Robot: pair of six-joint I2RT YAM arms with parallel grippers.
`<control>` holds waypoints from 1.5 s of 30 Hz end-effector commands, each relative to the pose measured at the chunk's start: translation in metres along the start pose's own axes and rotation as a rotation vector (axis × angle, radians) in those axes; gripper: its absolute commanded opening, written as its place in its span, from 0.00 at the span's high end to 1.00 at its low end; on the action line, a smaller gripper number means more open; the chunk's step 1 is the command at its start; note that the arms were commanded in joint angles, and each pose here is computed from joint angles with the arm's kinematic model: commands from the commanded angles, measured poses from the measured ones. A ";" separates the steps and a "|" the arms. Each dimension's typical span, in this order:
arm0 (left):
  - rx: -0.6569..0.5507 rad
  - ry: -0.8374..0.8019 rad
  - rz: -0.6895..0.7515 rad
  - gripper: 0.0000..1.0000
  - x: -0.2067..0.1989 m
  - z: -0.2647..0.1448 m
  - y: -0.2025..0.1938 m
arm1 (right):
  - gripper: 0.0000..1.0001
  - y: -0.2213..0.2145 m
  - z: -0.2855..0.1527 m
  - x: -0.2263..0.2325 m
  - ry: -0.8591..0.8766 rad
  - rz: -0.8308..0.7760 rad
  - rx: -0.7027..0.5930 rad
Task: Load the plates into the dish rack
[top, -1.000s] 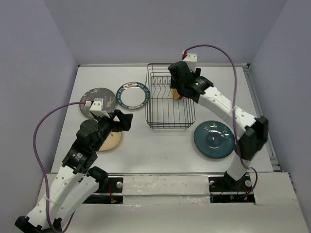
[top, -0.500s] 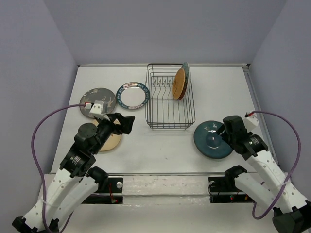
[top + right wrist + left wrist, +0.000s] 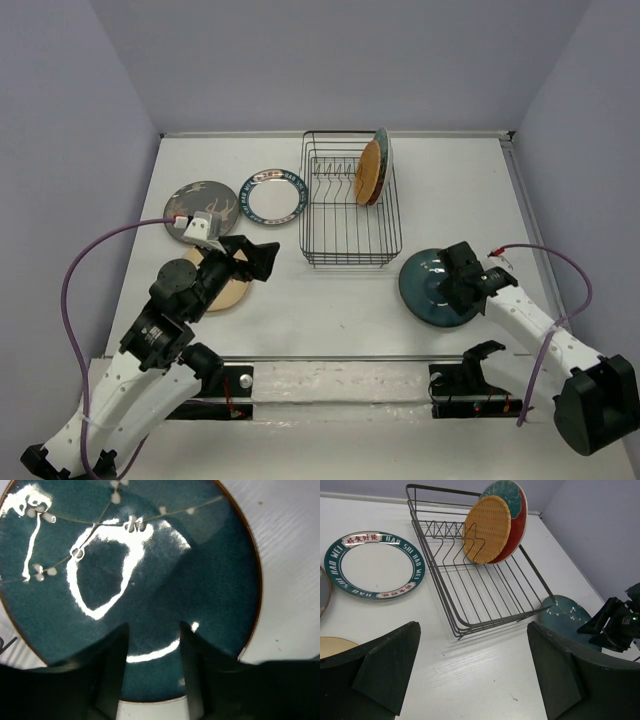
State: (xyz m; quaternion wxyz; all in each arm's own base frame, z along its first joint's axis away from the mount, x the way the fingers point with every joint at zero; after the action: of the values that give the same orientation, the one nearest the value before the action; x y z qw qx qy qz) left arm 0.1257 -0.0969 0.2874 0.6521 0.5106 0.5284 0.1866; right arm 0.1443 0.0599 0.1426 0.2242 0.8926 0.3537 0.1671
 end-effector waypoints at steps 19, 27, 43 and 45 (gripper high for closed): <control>-0.035 0.000 0.016 0.01 -0.004 0.004 0.009 | 0.93 0.146 0.144 0.108 0.245 0.053 -0.109; -0.028 0.036 0.016 0.01 0.002 0.010 0.009 | 0.93 0.204 0.139 0.132 0.337 0.059 -0.199; -0.049 -0.010 0.012 0.01 -0.003 0.003 0.011 | 0.25 0.081 0.059 -0.014 -0.007 0.226 -0.192; -0.049 -0.019 0.014 0.01 -0.004 0.002 0.011 | 0.25 0.076 0.053 -0.026 -0.034 0.245 -0.222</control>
State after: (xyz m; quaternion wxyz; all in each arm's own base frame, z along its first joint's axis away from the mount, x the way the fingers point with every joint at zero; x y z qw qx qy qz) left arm 0.1318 -0.0953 0.2840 0.6405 0.5110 0.5387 0.1962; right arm 0.2182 -0.0144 0.1351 0.2756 0.8875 0.2609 0.2612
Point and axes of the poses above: each gripper's point midway between its finger pads, its own z axis out along the fingers, its own x axis along the line the jaws close on, y = z × x, the point moved 10 cm from there along -z, back along the fingers, and after that the axes turned 8 degrees about -z, right-handed, at the moved point
